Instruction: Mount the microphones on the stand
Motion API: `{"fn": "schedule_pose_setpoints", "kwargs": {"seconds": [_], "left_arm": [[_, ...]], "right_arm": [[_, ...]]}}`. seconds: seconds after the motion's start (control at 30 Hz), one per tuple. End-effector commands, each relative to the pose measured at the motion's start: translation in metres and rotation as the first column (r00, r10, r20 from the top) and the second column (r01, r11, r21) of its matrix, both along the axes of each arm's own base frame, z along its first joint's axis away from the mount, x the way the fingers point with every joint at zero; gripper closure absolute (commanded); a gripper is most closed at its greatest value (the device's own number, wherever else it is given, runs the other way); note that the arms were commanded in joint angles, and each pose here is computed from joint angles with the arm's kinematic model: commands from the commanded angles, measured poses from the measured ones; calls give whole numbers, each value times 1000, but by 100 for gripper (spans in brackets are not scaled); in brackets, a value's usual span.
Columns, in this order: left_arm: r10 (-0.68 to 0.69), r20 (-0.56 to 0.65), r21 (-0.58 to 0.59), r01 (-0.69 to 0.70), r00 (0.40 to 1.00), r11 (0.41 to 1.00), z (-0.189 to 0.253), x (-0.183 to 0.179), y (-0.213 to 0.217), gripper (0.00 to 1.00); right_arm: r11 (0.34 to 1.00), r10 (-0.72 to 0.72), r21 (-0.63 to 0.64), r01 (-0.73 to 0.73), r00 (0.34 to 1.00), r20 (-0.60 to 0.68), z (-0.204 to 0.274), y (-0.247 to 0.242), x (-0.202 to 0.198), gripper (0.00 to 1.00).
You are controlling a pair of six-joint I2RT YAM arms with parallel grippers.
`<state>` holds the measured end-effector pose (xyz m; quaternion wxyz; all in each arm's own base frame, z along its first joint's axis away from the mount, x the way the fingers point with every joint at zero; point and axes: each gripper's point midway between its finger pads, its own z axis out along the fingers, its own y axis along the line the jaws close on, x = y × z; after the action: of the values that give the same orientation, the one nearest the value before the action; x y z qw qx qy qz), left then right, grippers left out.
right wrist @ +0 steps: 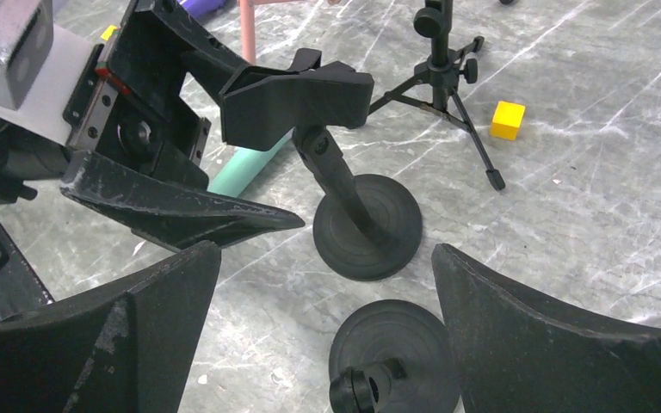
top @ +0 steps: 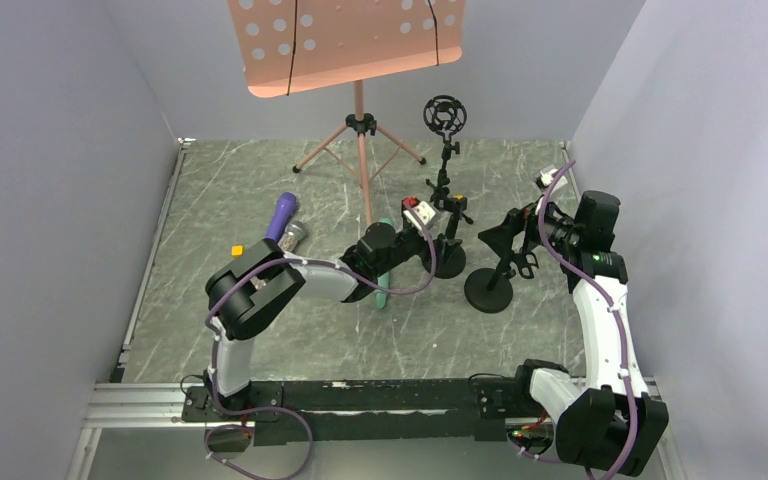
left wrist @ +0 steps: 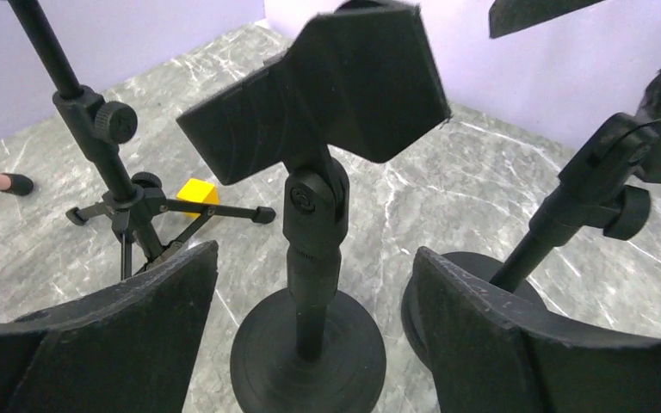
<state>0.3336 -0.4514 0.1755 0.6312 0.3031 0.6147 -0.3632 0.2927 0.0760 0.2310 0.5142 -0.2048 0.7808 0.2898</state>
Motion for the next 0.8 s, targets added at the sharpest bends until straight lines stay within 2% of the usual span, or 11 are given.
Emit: {"fn": "schedule_pose_setpoints", "kwargs": {"seconds": [0.0,0.4,0.67,0.77], "left_arm": [[50,46,-34,-48,998,998,11,8,-10,15],[113,24,10,-114,993,993,-1,23,-27,40],[129,23,13,-129,991,992,-3,28,-30,51],[114,28,16,-114,993,993,-2,26,-32,63]], "right_arm": [[999,-19,-25,21,997,71,19,-4,7,0],[999,-23,-21,24,998,59,15,-5,9,0],[999,-30,-29,32,998,63,14,-6,10,0],[999,-33,-30,34,998,61,13,-7,10,0]]}}
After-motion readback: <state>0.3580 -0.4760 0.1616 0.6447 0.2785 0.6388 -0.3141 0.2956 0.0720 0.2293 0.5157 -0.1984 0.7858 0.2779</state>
